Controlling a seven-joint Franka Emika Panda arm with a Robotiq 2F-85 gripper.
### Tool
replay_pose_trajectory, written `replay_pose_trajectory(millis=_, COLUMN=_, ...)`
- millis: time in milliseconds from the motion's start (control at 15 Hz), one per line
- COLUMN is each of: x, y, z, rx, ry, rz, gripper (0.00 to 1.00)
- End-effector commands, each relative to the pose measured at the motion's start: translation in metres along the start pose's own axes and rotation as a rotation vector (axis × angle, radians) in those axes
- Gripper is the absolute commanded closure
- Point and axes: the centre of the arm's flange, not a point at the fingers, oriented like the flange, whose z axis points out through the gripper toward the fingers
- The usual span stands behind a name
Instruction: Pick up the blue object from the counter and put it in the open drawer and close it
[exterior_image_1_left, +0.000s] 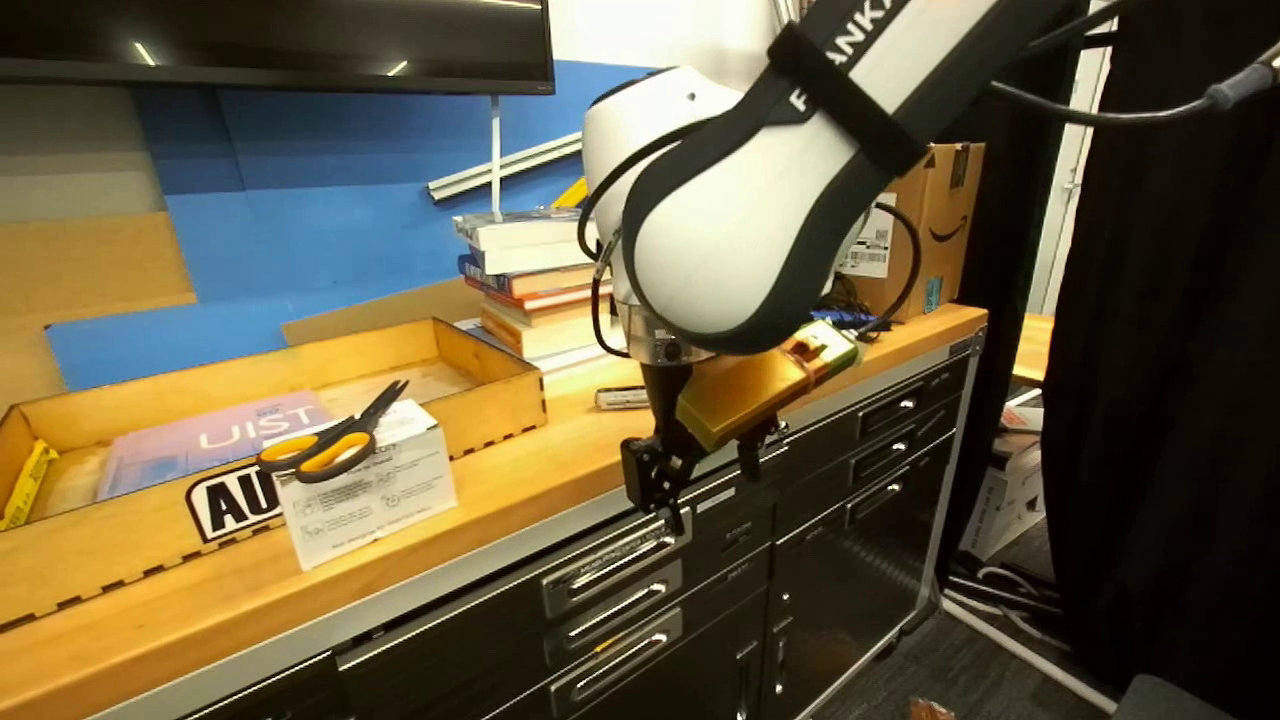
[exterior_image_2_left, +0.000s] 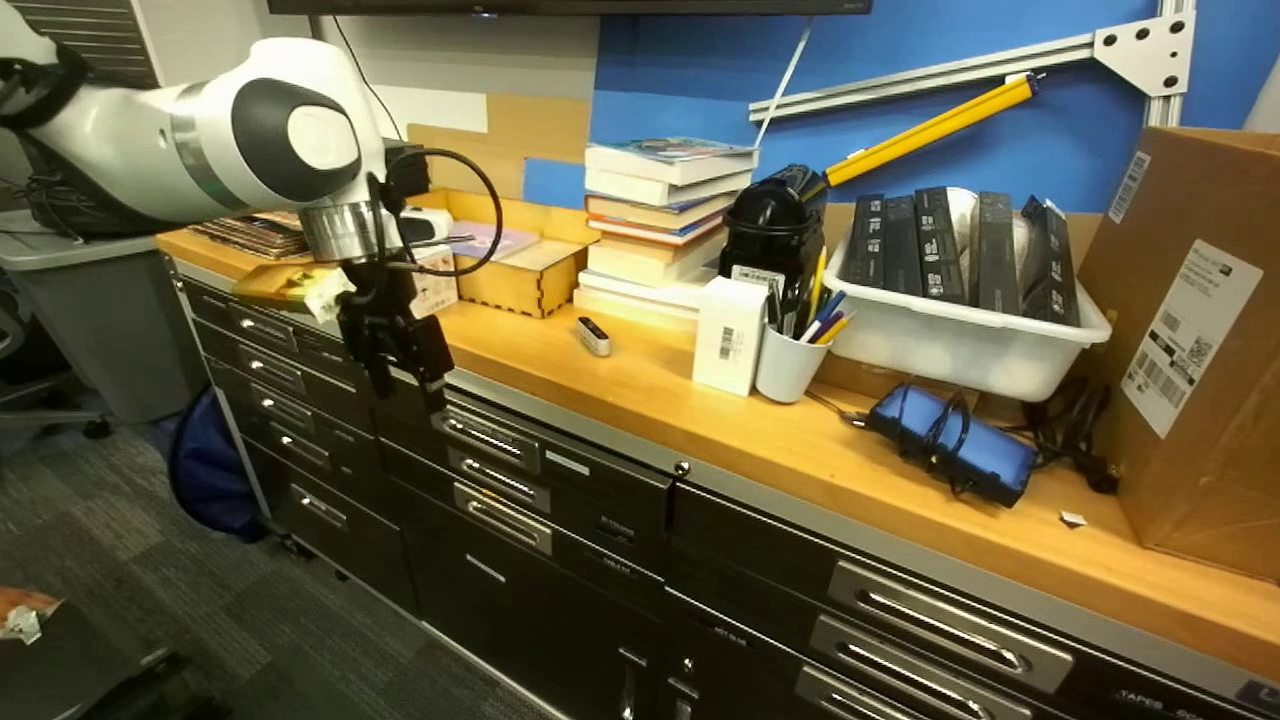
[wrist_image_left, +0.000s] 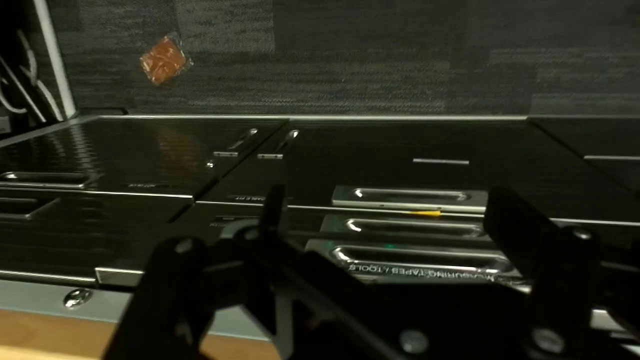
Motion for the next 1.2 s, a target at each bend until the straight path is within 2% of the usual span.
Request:
replay_pose_trajectory(millis=0, x=0.006, y=0.015, z=0.005, rx=0.046, ry=-0.083, rz=-0.140, gripper=0.00)
replay_pose_trajectory(millis=133, x=0.011, y=0.007, z=0.026, rx=0.050, ry=-0.068, rz=-0.191, gripper=0.00)
replay_pose_trajectory(millis=400, x=0.024, y=-0.019, z=0.058, rx=0.047, ry=-0.060, rz=-0.204, gripper=0.00)
replay_pose_trajectory(millis=800, x=0.060, y=-0.053, z=0.089, rx=-0.017, ry=0.112, rz=-0.044, gripper=0.00)
replay_pose_trajectory(millis=1133, x=0.099, y=-0.061, z=0.098, rx=-0.068, ry=0.204, rz=0.088, gripper=0.00)
